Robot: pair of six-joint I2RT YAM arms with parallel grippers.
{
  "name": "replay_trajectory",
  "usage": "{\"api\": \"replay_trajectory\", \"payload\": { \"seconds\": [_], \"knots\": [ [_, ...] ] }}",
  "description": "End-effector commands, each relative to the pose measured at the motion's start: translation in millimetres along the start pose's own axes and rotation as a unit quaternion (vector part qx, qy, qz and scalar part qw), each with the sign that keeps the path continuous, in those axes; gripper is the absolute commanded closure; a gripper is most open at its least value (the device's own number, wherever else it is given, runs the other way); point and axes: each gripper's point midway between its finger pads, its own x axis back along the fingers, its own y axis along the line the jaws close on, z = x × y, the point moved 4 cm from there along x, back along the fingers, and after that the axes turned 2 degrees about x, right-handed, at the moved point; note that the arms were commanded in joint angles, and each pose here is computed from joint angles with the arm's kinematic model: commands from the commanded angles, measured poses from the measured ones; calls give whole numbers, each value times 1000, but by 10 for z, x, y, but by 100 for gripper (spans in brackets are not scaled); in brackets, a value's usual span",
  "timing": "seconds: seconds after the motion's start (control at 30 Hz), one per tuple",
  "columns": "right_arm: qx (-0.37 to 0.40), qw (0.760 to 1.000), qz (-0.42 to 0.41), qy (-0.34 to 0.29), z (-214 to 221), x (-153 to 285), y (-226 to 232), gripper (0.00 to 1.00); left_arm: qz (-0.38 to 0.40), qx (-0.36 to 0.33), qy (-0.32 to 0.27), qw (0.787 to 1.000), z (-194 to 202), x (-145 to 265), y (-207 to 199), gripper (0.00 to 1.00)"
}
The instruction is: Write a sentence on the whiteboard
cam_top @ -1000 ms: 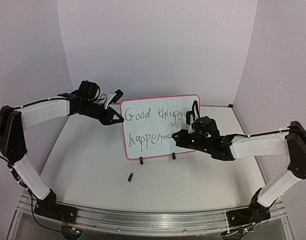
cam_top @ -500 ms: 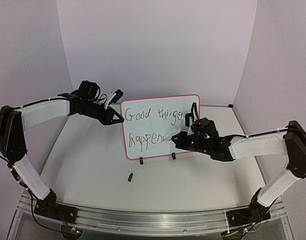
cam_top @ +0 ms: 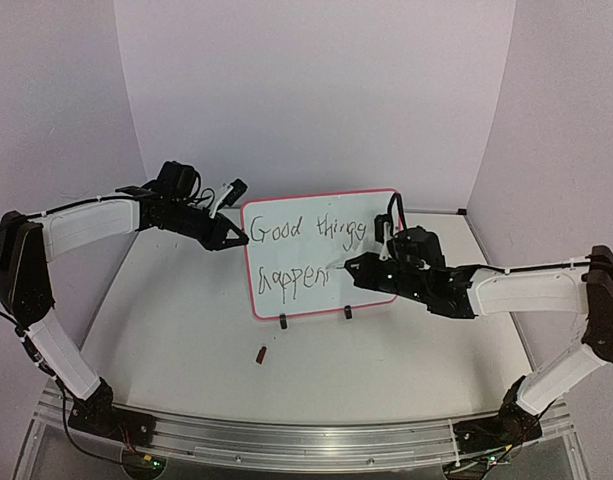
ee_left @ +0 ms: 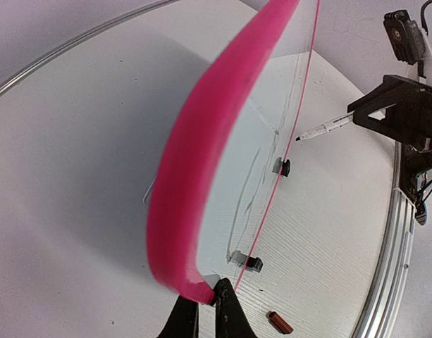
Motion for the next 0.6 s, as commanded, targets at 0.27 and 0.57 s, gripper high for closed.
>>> {"api": "replay_trajectory", "payload": {
  "seconds": [0.27, 0.57],
  "knots": [
    [5, 999, 9, -34, -190, -91, 44, 100, -18, -6, 51, 999, 222, -174, 14, 100],
    [6, 999, 16, -39, -178, -119, 10, 100, -18, -6, 51, 999, 220, -171, 15, 100]
  ]
}}
